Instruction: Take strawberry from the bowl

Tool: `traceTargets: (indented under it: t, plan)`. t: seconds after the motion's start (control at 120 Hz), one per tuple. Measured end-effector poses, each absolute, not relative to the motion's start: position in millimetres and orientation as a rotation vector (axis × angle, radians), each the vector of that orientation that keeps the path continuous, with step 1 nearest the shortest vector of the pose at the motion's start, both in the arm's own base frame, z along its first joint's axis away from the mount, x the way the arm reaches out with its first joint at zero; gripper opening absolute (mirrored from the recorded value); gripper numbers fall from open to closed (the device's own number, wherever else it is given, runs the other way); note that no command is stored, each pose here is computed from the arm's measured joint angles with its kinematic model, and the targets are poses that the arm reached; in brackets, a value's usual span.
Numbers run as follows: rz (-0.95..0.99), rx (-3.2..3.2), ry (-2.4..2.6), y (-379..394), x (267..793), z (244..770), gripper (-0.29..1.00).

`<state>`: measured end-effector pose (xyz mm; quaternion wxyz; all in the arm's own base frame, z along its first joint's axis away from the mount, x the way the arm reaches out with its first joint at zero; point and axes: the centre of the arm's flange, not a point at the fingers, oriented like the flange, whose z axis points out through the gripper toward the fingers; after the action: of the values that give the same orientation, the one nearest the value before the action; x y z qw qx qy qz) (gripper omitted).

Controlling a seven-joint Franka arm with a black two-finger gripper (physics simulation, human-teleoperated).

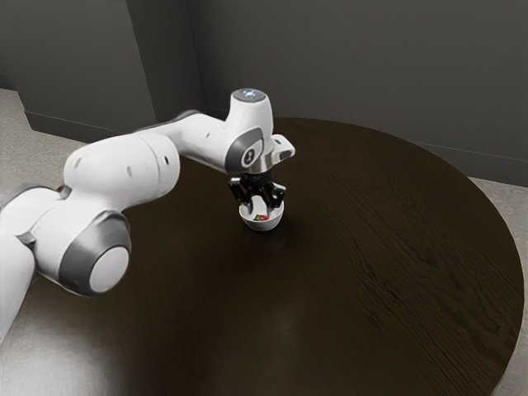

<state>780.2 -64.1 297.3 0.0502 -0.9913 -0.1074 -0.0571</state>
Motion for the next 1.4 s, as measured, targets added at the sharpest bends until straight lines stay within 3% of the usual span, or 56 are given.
traceTargets:
  t: [0.917,1.4]
  plan:
    - [-0.217,-3.024,-0.341,-57,795,259,0.29]
    - [-0.264,-3.03,-0.336,-62,799,262,0.17]
